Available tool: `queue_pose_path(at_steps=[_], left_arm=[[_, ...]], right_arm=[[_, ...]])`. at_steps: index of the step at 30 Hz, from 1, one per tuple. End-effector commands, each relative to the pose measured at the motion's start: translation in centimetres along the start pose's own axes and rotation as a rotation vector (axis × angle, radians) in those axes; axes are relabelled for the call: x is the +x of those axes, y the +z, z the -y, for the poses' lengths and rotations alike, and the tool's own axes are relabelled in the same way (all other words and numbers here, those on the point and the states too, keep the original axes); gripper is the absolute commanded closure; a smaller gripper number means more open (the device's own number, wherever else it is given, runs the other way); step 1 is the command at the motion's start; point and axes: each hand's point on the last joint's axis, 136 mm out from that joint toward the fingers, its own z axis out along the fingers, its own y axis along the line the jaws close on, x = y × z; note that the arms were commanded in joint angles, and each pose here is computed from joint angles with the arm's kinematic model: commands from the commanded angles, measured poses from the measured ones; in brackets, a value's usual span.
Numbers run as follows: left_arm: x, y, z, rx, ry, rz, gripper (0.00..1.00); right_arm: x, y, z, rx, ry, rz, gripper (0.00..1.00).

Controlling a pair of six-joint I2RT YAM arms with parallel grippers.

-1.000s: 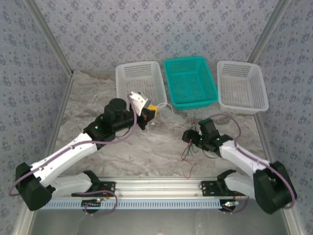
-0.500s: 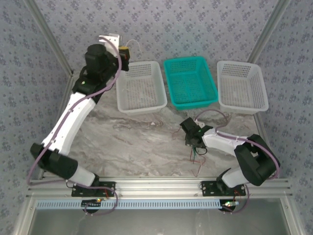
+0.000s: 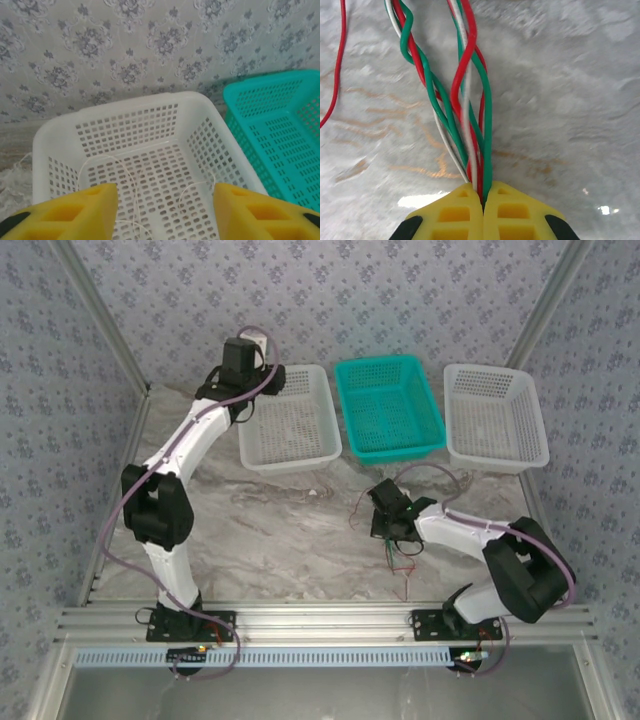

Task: Untangle the cables
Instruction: Place the cable into the container, then untie the cable from multiple cables.

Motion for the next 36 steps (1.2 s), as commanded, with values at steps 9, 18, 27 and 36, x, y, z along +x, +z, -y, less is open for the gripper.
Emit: queue_pose_path(at_steps=[9,18,27,36], left_arm=[[-1.8,-15.9,9.1,0.428,-0.1,0.144,0.36],[10.6,-17.6,15.6,0.684,-0.275,-0.194,0.31],[13.1,-17.9,19.5,0.908,-0.299,-0.271,0.16],[14.6,-14.8,18.7,0.793,-0.293,-0.308,0.4]], right_arm=[[-3.0,-5.2,-2.1,-0.233,0.32,0.104,1.0],[-5.6,-11.8,-9.7,-0.688,-0.066,0.333,1.0],[-4.3,-15.6,-13.5,-0.852,-0.318,0.366,1.0],[-5.1,-18.2,-15.4,-0.925,-0.305,0.397,1.0]])
